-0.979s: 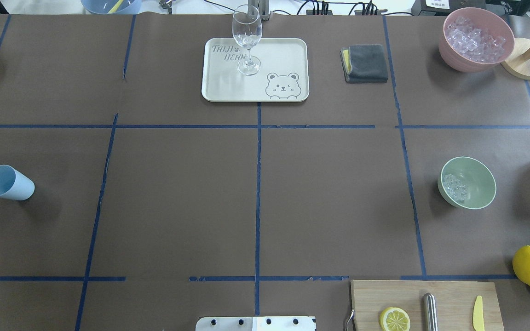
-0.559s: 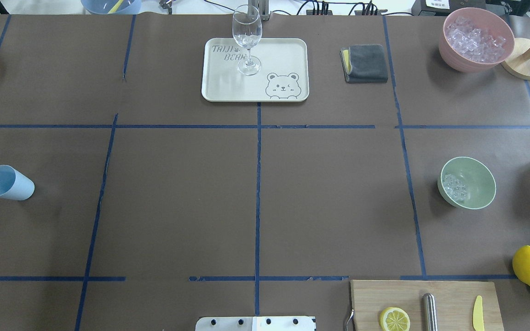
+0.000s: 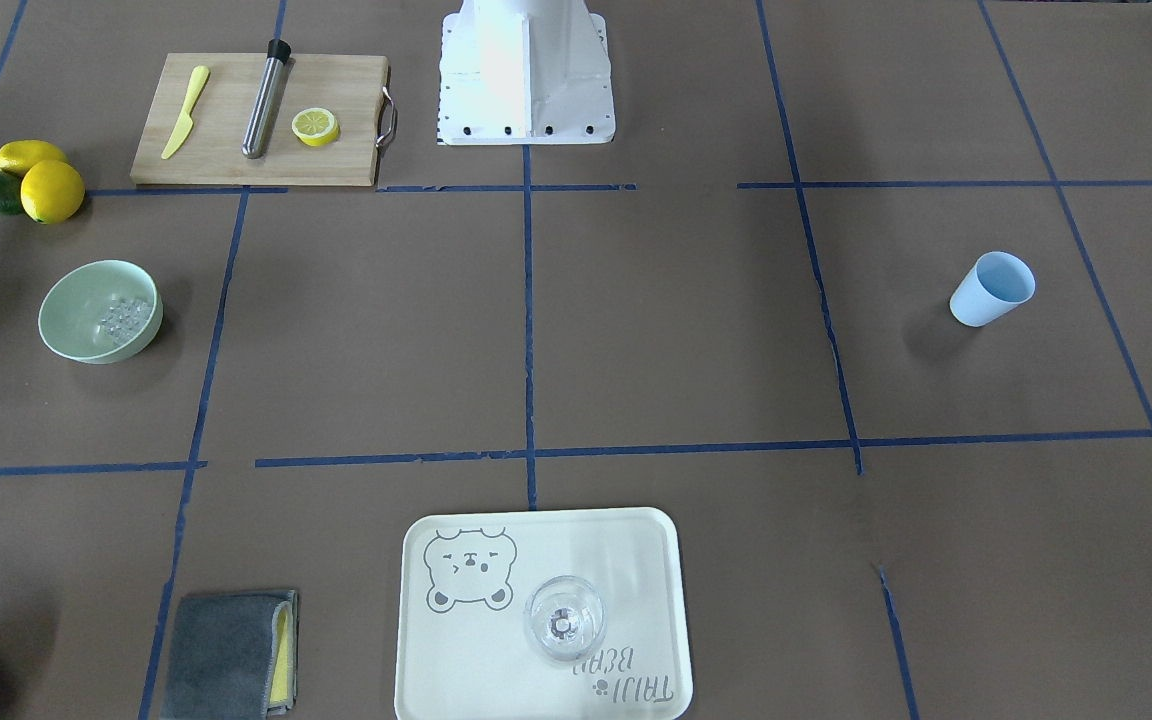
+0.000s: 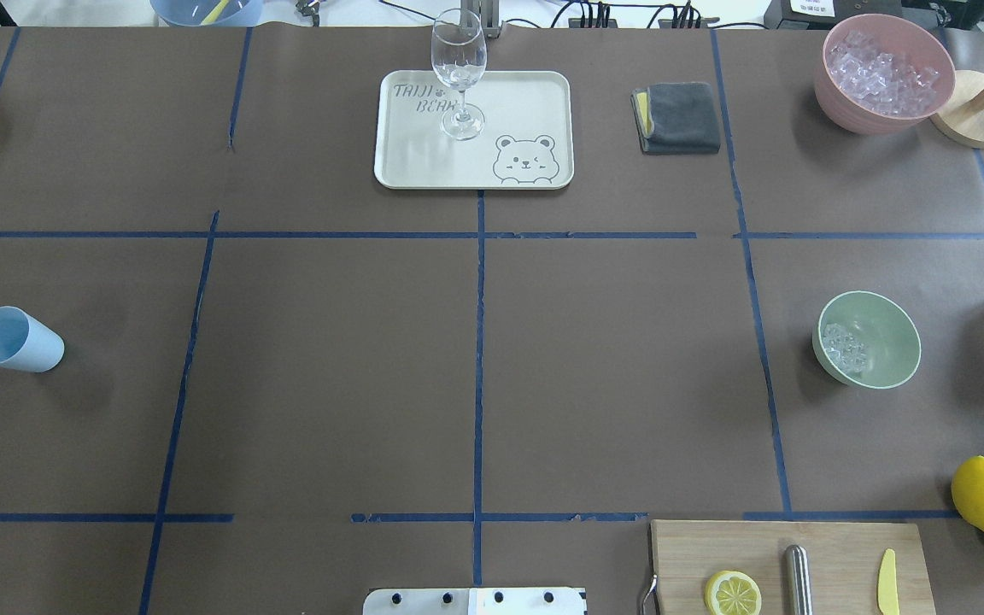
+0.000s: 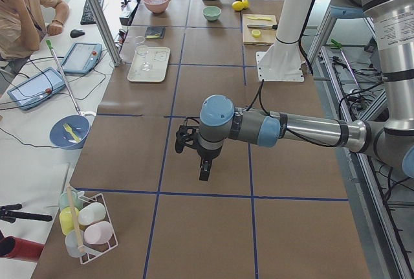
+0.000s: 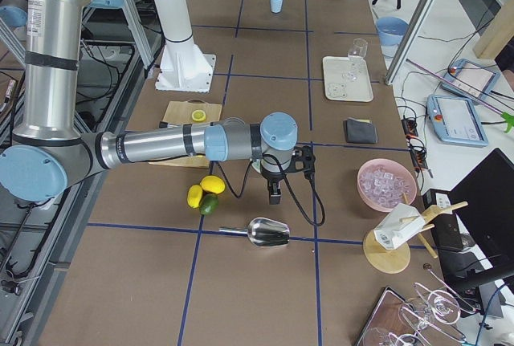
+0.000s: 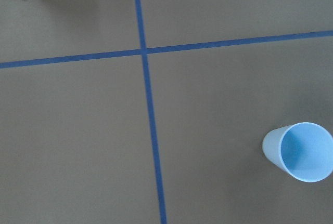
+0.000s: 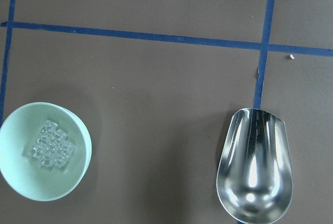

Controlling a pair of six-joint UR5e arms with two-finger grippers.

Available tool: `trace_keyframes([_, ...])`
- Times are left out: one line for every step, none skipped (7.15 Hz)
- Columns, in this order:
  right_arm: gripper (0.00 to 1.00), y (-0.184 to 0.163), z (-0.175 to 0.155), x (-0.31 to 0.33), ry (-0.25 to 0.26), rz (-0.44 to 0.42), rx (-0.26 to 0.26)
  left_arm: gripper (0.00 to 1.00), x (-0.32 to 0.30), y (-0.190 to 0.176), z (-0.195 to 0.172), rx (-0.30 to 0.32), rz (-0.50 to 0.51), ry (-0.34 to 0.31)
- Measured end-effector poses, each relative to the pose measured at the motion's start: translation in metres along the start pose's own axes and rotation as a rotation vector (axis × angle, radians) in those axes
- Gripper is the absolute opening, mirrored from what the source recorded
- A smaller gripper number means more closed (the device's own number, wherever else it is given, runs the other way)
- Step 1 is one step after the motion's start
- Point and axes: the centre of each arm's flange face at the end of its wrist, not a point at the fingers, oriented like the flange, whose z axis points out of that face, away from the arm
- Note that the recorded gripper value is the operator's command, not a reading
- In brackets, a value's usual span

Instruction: Pour ice into bowl

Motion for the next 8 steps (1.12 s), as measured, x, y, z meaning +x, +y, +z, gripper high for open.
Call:
trace_keyframes([1.0,-0.001,0.0,-0.001,-0.001,-0.001,0.001,1.0,-0.015,0.007,-0.005,-0.042,-0.005,-0.031])
trace_keyframes([1.0,-0.001,-0.001,-0.001,-0.001,-0.002,0.002,1.0,-0.03,0.018,-0.004,-0.075,-0.019,-0.04])
trace_keyframes([1.0,-0.001,0.0,-0.001,-0.002,-0.002,0.001,1.0,-0.041,0.029,0.003,-0.106,-0.037,-0.04])
trace_keyframes([1.0,0.0,0.0,0.0,-0.003,0.0,0.0,1.0,-0.047,0.034,0.01,-0.123,-0.051,-0.024])
trace_keyframes([1.0,0.0,0.001,0.001,-0.003,0.001,-0.001,1.0,-0.049,0.032,0.017,-0.123,-0.056,0.019])
trace_keyframes([1.0,0.0,0.001,0.001,-0.003,0.002,-0.002,1.0,-0.052,0.021,0.023,-0.116,-0.056,0.052])
trace_keyframes([1.0,0.0,0.001,0.001,-0.003,0.002,-0.002,1.0,-0.053,0.005,0.024,-0.111,-0.054,0.064])
trace_keyframes([1.0,0.0,0.001,0.001,-0.003,0.002,-0.002,1.0,-0.052,-0.004,0.023,-0.113,-0.057,0.069])
